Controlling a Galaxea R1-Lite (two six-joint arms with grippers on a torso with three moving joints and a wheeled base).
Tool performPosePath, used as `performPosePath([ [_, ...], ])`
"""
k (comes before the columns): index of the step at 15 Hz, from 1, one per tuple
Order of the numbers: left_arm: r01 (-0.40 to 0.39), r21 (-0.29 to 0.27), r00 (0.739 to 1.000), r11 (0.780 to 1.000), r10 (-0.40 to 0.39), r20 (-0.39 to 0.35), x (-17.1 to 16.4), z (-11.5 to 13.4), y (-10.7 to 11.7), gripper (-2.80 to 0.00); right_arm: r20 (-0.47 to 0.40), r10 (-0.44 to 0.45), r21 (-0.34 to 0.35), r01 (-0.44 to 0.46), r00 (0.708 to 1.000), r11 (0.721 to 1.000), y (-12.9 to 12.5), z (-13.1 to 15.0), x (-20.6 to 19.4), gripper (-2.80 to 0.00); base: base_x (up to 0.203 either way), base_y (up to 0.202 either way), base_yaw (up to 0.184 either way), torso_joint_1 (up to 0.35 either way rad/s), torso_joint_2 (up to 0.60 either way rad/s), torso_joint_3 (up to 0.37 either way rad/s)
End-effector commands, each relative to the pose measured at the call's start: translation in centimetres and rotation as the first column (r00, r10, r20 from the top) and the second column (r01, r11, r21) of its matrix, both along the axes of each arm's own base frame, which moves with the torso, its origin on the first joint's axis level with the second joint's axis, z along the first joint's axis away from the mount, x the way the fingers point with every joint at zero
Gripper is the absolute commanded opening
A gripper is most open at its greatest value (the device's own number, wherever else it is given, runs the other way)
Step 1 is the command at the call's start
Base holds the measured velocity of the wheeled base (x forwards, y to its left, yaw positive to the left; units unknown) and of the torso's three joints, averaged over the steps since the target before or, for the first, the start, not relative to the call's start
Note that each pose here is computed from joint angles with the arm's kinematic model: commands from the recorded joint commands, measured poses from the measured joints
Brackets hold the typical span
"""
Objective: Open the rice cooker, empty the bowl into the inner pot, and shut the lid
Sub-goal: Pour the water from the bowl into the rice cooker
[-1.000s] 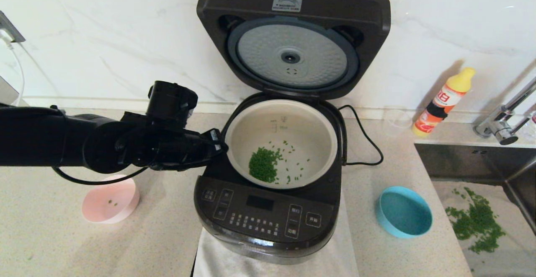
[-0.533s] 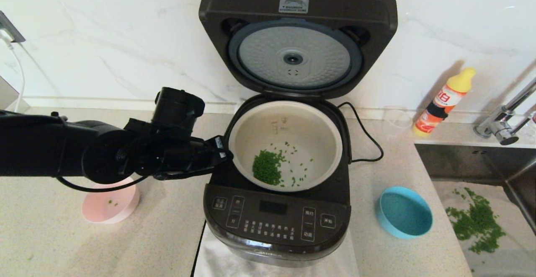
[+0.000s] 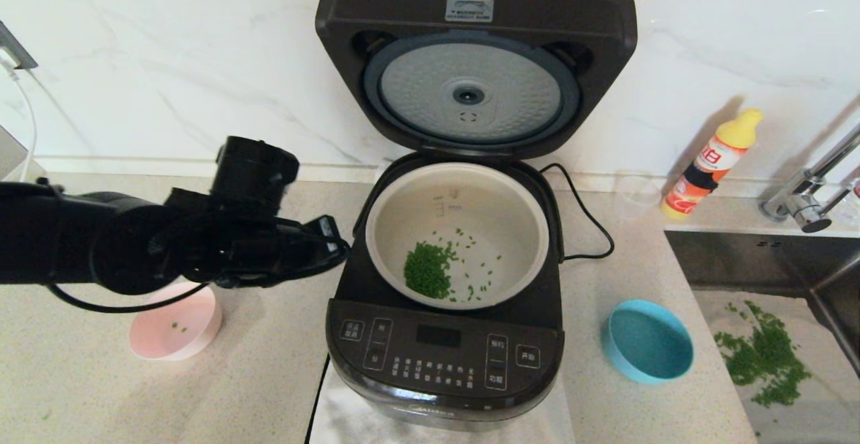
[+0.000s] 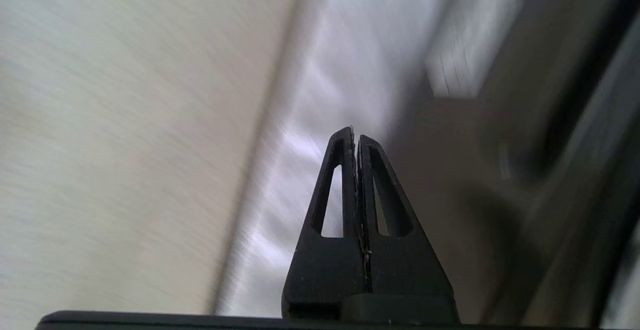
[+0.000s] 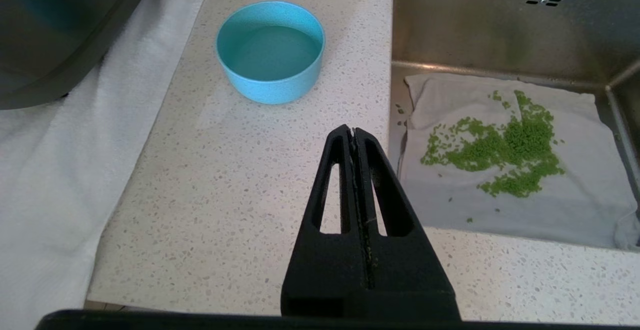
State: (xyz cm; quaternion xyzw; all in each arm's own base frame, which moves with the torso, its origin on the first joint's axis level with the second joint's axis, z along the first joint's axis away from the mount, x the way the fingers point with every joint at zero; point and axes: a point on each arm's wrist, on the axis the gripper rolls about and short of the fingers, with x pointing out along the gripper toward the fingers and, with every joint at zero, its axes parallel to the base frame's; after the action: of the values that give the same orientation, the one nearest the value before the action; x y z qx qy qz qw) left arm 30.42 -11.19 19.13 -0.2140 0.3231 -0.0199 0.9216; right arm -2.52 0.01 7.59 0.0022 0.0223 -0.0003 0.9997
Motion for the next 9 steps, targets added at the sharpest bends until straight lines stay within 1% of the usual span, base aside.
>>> performPosePath([
  [1,-0.074,-0.03,0.988,0.997,0.078,0.13,-0.9,4.1,3.2,-2.8,-0.001,0.0,0.0,0.0,1.0,1.0,0.0,0.0,0.0,-2.8,0.0,0.0,0.0,0.0,0.0,0.0],
  [2,-0.092,-0.021,0.979,0.996,0.094,0.18,-1.5,5.6,4.3,-2.8,-0.001,0.0,0.0,0.0,1.0,1.0,0.0,0.0,0.0,-2.8,0.0,0.0,0.0,0.0,0.0,0.0],
  [3,-0.099,0.006,0.967,0.995,0.095,0.238,-2.5,7.2,5.4,-2.8,-0.001,0.0,0.0,0.0,1.0,1.0,0.0,0.0,0.0,-2.8,0.0,0.0,0.0,0.0,0.0,0.0],
  [5,-0.089,0.097,0.932,0.991,0.049,0.36,-5.6,10.3,6.8,-2.8,-0.001,0.0,0.0,0.0,1.0,1.0,0.0,0.0,0.0,-2.8,0.0,0.0,0.0,0.0,0.0,0.0],
  [6,-0.085,0.154,0.911,0.984,0.014,0.413,-7.9,11.7,7.4,-2.8,-0.001,0.0,0.0,0.0,1.0,1.0,0.0,0.0,0.0,-2.8,0.0,0.0,0.0,0.0,0.0,0.0],
  [7,-0.081,0.206,0.893,0.975,-0.021,0.449,-10.8,12.4,7.9,-2.8,-0.001,0.0,0.0,0.0,1.0,1.0,0.0,0.0,0.0,-2.8,0.0,0.0,0.0,0.0,0.0,0.0],
  [8,-0.077,0.252,0.879,0.965,-0.054,0.474,-13.9,12.4,8.5,-2.8,-0.001,0.0,0.0,0.0,1.0,1.0,0.0,0.0,0.0,-2.8,0.0,0.0,0.0,0.0,0.0,0.0],
  [9,-0.07,0.298,0.864,0.952,-0.091,0.494,-17.3,11.7,9.1,-2.8,-0.001,0.0,0.0,0.0,1.0,1.0,0.0,0.0,0.0,-2.8,0.0,0.0,0.0,0.0,0.0,0.0],
])
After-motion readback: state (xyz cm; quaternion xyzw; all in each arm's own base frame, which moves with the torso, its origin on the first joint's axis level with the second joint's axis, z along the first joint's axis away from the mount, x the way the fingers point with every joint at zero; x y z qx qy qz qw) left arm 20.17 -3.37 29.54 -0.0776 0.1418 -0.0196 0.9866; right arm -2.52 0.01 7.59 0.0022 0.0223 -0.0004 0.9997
